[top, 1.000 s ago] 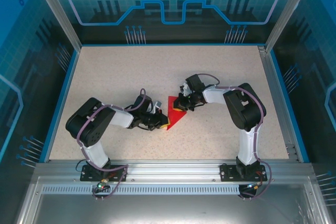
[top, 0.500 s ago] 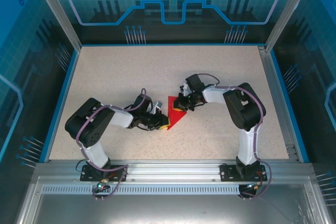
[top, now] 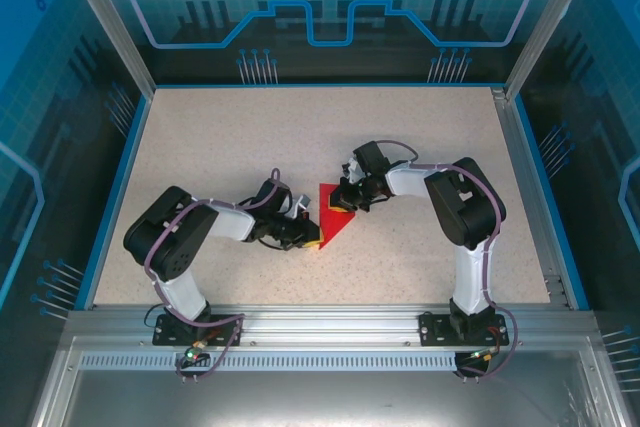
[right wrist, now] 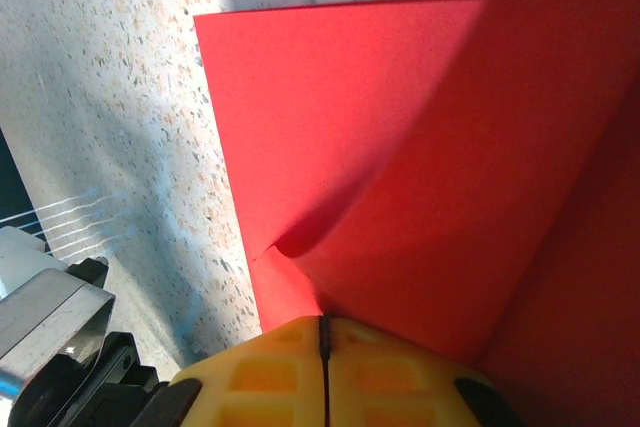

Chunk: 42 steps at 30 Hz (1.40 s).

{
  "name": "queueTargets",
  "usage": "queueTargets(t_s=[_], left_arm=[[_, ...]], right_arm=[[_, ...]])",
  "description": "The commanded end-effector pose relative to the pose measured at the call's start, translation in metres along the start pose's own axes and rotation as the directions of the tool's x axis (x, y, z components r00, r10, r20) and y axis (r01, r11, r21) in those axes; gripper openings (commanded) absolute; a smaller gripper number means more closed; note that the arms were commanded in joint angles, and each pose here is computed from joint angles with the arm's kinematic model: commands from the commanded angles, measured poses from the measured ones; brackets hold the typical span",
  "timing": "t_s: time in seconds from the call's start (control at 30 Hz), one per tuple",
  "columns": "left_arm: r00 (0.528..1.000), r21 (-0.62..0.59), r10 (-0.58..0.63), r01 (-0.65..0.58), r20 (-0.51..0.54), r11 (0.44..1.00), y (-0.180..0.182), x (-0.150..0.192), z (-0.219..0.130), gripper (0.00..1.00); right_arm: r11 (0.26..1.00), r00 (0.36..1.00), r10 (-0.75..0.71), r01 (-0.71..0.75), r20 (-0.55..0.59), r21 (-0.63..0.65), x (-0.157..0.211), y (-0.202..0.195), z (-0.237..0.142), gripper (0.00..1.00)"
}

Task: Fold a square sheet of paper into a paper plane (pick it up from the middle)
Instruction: Fourth fold the wing at the center of the table.

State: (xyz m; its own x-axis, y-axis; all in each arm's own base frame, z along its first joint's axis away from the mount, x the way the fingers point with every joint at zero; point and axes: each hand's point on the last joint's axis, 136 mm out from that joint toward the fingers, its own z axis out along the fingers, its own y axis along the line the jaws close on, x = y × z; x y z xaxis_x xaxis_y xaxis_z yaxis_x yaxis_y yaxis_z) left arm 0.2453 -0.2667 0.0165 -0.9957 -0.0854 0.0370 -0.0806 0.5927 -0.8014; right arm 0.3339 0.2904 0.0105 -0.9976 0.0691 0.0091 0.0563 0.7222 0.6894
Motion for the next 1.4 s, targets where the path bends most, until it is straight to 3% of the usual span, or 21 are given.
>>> queueTargets(t_s=[0.0,0.17,0.5,0.67,0.8,1.03,1.2,1.37], left_arm=[[0.993,-0.043,-0.045,0.041,-0.11,0.998,0.013,0.027,-0.002,0.11],[0.993,-0.064,-0.029,0.022,-0.111,0.998,0.013,0.027,-0.005,0.12],[0.99,-0.143,-0.061,0.043,-0.127,0.989,0.026,0.031,-0.007,0.02],[0.99,-0.177,-0.077,0.055,-0.116,0.983,0.031,0.036,-0.013,0.06],[0.997,-0.133,-0.039,0.029,-0.071,0.991,0.012,0.032,-0.023,0.16],[0.995,-0.086,0.011,-0.003,0.095,0.996,-0.029,0.004,-0.047,0.2],[0.991,0.042,-0.002,-0.004,0.137,0.999,-0.066,-0.026,-0.04,0.2],[0.99,0.083,-0.039,0.028,0.137,0.996,-0.071,-0.048,-0.021,0.19]], right_arm=[[0.985,0.996,0.075,-0.066,-0.052,0.16,0.02,-0.049,0.019,0.07],[0.985,0.996,0.07,-0.061,-0.053,0.164,0.02,-0.049,0.019,0.07],[0.983,0.996,0.07,-0.06,-0.05,0.176,0.021,-0.049,0.019,0.07],[0.98,0.996,0.076,-0.065,-0.052,0.186,0.022,-0.052,0.021,0.07],[0.979,0.995,0.08,-0.068,-0.053,0.194,0.023,-0.054,0.022,0.07],[0.977,0.995,0.08,-0.068,-0.055,0.2,0.024,-0.056,0.022,0.07],[0.977,0.995,0.079,-0.066,-0.057,0.203,0.025,-0.056,0.022,0.07],[0.977,0.996,0.077,-0.065,-0.054,0.203,0.024,-0.056,0.022,0.07]])
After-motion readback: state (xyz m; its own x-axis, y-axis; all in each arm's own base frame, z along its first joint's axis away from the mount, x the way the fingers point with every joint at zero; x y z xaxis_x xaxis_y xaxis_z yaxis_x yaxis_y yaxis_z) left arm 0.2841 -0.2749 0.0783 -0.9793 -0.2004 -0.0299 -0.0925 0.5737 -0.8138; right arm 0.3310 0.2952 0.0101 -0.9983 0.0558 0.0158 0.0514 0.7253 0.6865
